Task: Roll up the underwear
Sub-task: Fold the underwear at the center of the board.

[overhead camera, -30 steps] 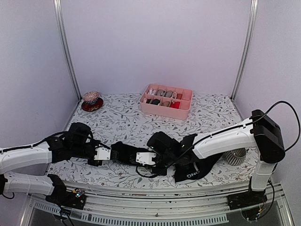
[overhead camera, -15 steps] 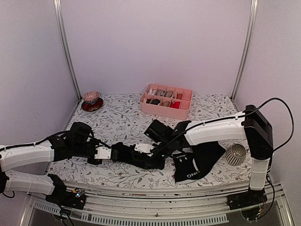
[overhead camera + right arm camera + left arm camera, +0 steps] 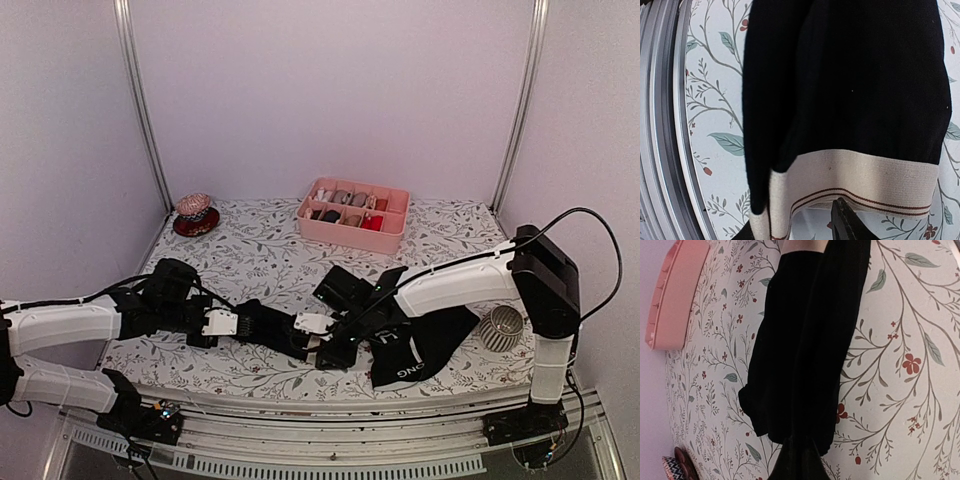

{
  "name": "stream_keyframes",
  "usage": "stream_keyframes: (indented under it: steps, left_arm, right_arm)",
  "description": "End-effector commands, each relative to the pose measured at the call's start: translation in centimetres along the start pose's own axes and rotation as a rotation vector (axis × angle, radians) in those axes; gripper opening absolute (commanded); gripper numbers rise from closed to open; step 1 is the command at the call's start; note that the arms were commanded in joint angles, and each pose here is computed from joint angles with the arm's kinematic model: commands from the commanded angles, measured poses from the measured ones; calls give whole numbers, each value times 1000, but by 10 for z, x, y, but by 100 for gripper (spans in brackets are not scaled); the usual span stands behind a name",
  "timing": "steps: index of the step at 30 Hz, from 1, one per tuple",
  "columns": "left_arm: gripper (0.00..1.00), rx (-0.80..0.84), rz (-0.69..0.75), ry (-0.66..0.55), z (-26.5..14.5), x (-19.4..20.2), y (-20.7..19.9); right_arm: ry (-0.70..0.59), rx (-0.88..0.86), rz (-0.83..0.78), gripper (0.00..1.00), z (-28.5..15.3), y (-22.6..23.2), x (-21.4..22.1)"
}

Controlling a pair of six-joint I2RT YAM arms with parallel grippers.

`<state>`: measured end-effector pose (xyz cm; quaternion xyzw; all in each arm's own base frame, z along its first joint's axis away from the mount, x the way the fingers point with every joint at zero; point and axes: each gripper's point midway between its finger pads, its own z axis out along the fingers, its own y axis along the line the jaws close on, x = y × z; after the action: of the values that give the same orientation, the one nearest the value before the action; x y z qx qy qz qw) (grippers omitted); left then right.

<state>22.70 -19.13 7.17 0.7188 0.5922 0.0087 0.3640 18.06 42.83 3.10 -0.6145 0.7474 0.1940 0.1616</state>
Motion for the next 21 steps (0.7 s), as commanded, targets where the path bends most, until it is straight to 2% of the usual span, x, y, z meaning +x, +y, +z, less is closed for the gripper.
stream_keyframes:
  steps: [1, 4, 9, 13, 21]
  left_arm:
    - [0, -24, 0, -30, -3, -7, 11]
    - [0, -27, 2, -27, -4, -6, 11]
    - [0, -44, 8, -25, -7, -7, 16]
    - [0, -67, 19, -20, -8, -8, 24]
    - [1, -104, 17, 7, -2, -5, 43]
  right_arm:
    - [-151, 50, -40, 34, -17, -4, -35]
    - [-179, 5, -49, 21, -17, 4, -38]
    - [-161, -22, -25, 7, -10, 7, -34]
    - [-129, -41, 52, 4, -6, 5, -33]
    - [-104, -59, 187, 4, -8, -2, -30]
